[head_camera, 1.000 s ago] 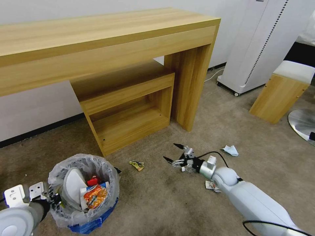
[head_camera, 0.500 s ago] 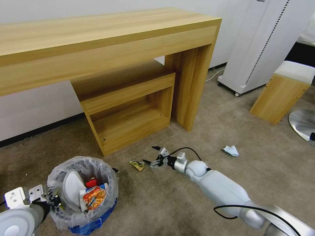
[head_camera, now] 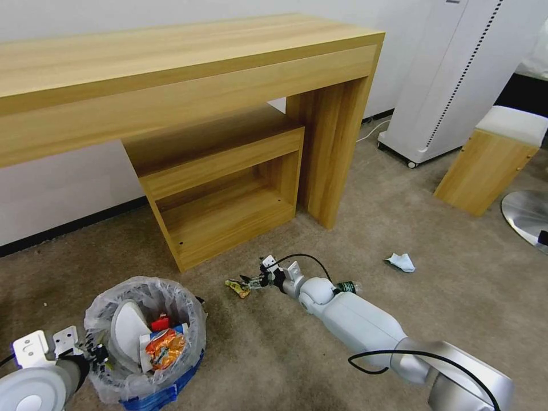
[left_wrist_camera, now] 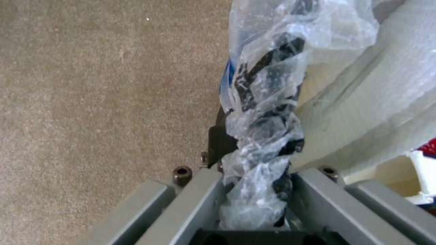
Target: Pick up the trash bin and place the garbage on the floor into it.
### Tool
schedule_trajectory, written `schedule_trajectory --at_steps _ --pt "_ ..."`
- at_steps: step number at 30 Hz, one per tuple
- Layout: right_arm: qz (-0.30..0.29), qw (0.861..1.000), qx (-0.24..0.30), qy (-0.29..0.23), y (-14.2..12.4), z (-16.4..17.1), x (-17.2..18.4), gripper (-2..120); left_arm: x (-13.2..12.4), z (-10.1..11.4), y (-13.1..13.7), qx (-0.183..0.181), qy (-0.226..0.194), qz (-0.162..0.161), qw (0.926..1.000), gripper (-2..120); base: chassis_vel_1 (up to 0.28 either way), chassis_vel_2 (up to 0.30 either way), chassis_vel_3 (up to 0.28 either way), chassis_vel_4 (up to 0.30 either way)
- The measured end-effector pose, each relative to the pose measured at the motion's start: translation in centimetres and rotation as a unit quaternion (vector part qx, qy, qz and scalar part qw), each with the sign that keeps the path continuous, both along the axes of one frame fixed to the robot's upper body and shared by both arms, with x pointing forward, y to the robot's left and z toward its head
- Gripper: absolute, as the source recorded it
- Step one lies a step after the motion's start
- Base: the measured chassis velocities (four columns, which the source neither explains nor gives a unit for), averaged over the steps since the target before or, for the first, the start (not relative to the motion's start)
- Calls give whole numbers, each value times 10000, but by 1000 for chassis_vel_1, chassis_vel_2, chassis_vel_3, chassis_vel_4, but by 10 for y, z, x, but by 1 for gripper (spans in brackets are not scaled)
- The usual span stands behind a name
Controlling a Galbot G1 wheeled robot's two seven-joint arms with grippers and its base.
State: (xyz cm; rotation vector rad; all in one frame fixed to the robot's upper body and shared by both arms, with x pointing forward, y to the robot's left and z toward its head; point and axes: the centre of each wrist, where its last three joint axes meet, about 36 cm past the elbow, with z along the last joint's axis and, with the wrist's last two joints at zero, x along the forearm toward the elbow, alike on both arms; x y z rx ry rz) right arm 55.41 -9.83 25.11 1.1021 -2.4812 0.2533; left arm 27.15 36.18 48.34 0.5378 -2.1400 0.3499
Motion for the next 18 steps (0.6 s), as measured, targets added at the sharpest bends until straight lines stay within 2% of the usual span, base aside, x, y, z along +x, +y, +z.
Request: schedule_trajectory --at_steps 11,18 --pt "-90 9992 -356 186 17 -20 -3 100 -1 -4 -1 -41 3 3 10000 0 0 0 0 0" --pt "-93 9992 -327 187 25 -27 -1 100 1 -3 0 -43 -17 -19 10000 0 0 0 0 0"
